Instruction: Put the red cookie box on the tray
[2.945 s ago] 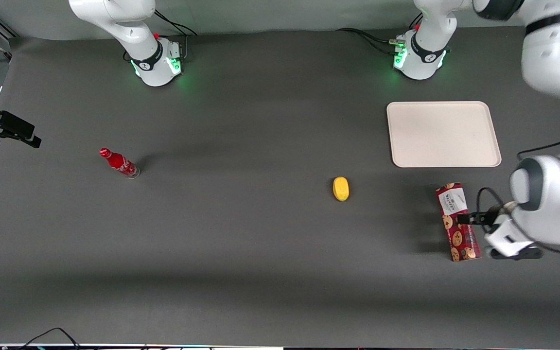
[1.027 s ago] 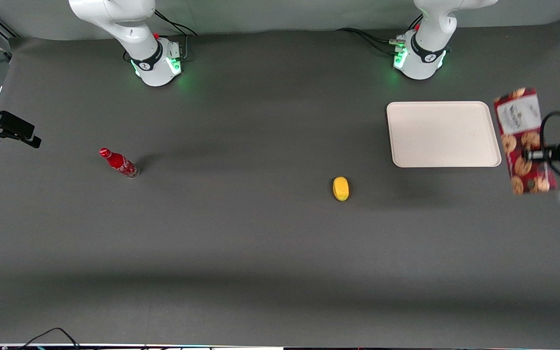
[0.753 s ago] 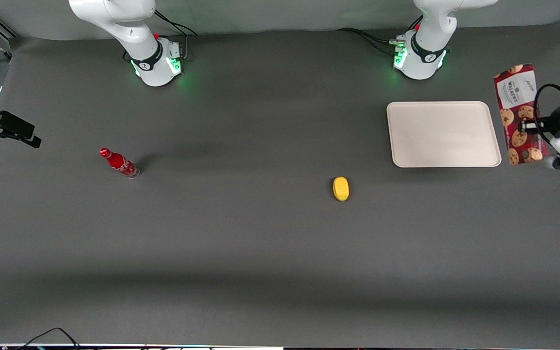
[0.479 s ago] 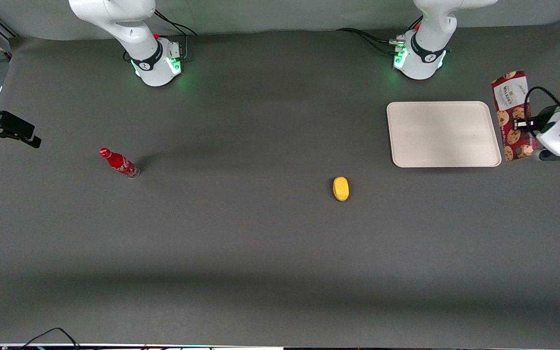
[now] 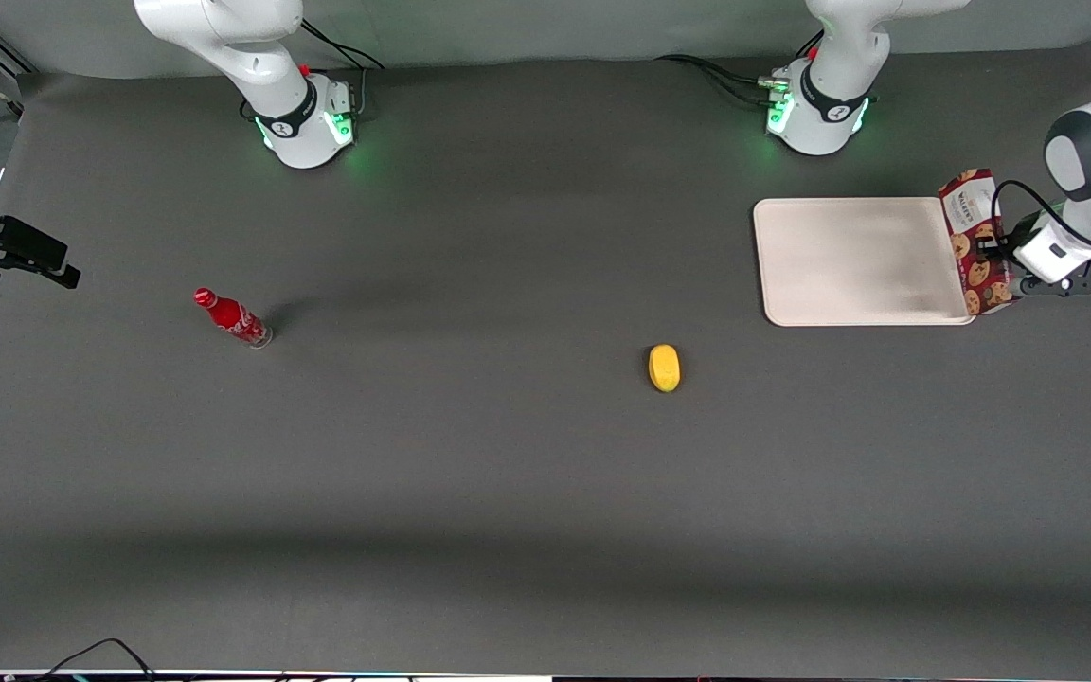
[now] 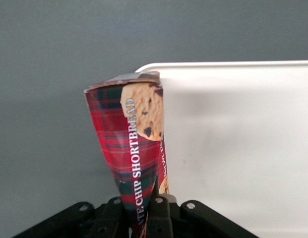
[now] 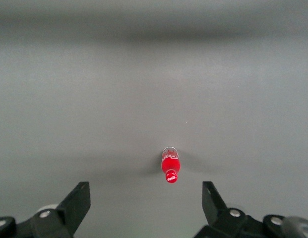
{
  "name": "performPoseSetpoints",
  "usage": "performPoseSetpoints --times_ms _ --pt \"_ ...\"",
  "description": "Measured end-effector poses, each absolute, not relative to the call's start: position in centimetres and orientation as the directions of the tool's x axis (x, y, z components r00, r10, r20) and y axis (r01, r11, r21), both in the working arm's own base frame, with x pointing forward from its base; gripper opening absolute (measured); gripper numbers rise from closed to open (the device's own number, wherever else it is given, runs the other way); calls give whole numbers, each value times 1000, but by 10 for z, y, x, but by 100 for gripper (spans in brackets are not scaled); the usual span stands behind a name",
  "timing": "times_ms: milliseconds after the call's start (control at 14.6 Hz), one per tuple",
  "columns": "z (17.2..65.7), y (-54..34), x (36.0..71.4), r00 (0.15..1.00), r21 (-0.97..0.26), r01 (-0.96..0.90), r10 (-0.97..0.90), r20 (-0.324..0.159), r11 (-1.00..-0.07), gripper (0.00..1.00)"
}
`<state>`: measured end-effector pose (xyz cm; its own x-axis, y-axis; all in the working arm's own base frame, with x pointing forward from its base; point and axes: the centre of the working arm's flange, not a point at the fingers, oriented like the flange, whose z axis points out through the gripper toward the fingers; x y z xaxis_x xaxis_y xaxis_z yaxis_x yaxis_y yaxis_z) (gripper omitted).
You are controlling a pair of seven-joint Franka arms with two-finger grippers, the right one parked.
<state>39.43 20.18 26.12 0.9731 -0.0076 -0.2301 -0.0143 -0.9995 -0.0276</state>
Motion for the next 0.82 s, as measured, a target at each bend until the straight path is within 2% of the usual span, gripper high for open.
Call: performPoseSetpoints --times_ms 68,137,411,548,616,685,822 --pt "253 204 389 975 -30 -18 -11 -222 -999 16" --pt "246 204 387 975 -31 -24 -17 -223 -999 23" --pt "244 199 393 975 -37 -43 -34 -219 -998 64" --pt "256 201 403 977 -43 -49 -39 -208 -998 86" --pt "270 200 412 975 -39 -57 -48 -219 -998 96" --pt "290 195 424 971 -35 -71 -61 -231 -997 100" --pt "354 179 455 968 -27 -100 -90 -234 -995 100"
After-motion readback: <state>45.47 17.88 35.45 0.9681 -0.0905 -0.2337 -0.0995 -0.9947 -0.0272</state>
